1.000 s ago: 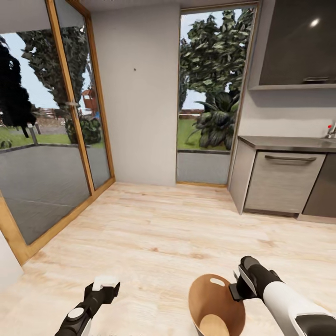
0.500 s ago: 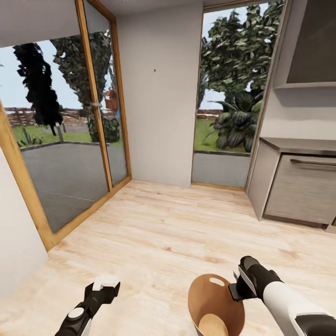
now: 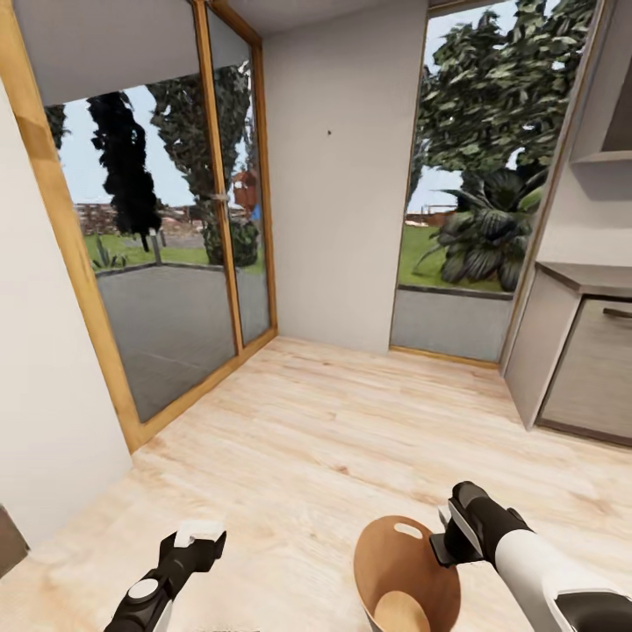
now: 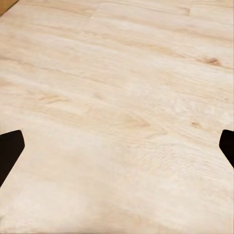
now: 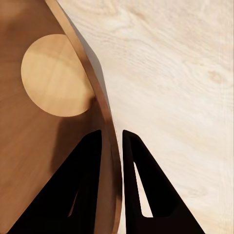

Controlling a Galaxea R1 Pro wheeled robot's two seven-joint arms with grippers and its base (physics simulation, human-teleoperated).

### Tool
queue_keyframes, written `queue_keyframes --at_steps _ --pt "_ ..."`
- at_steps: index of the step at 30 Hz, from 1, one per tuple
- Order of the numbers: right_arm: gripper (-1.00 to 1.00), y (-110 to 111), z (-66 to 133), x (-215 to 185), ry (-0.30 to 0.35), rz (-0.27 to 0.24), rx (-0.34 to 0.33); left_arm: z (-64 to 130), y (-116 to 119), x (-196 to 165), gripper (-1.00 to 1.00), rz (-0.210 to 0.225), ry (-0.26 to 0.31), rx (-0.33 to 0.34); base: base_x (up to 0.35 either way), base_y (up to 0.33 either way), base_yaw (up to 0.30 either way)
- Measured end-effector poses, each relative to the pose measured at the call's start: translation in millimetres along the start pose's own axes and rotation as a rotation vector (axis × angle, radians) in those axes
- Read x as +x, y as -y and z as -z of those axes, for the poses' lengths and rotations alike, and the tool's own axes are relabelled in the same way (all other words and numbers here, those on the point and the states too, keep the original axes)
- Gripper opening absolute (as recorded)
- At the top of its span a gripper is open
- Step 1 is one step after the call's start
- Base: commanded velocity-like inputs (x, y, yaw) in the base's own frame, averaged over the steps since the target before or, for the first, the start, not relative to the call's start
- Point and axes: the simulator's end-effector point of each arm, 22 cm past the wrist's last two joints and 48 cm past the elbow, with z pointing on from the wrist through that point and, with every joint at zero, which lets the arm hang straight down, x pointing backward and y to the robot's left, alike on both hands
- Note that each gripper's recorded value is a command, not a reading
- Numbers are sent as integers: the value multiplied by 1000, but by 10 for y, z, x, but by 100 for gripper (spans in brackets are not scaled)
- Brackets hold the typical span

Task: Put the three can of soda from the living room inside the tash can in the kitchen.

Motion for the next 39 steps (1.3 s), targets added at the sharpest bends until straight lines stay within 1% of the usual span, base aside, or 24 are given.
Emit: queue_keyframes --at_steps 39 --pt "-100 -8 -23 34 -4 0 -1 0 15 -6 100 0 1 2 0 0 245"
